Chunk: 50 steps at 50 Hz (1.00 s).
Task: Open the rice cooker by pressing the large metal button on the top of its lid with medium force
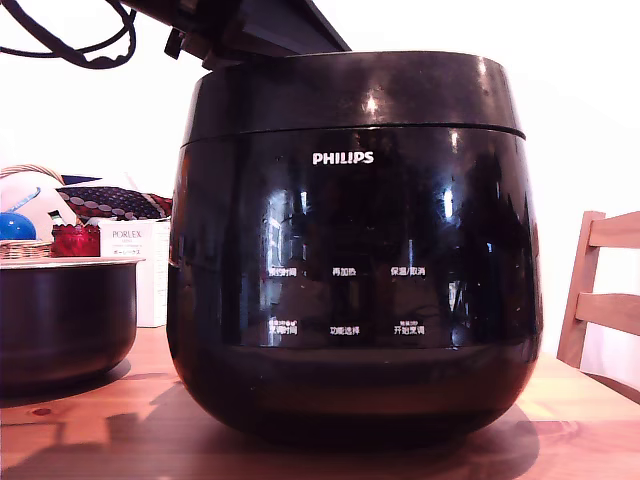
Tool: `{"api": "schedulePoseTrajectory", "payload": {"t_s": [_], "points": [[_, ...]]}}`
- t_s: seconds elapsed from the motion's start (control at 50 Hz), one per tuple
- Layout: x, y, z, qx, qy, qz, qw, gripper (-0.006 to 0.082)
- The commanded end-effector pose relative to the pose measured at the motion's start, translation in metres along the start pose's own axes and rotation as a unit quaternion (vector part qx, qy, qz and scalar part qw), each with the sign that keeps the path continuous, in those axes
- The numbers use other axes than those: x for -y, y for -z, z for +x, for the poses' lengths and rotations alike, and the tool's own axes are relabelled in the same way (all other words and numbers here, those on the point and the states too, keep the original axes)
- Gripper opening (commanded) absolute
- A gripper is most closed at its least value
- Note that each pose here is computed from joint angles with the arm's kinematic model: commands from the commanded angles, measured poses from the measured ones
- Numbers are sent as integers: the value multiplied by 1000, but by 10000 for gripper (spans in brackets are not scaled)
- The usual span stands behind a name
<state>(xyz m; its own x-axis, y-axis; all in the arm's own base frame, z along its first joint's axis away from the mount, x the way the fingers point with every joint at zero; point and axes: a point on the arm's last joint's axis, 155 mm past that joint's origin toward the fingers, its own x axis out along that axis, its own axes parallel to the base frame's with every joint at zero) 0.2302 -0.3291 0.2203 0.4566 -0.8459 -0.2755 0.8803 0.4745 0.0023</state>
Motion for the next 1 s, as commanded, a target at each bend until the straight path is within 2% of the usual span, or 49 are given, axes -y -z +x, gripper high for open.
{"api": "schedulePoseTrajectory", "payload": {"t_s": [0.0, 0.36, 0.66, 0.74, 0.9, 0.98], "points": [[0, 24, 4, -35, -2, -2, 999, -23], [14, 59, 12, -95, 16, 18, 995, -23], [8, 85, 9, -146, -4, 14, 989, -23], [7, 82, 10, -141, -7, 15, 990, -23], [9, 44, 16, -66, 0, 24, 998, -24], [11, 37, 15, -53, 6, 25, 998, -24]]}}
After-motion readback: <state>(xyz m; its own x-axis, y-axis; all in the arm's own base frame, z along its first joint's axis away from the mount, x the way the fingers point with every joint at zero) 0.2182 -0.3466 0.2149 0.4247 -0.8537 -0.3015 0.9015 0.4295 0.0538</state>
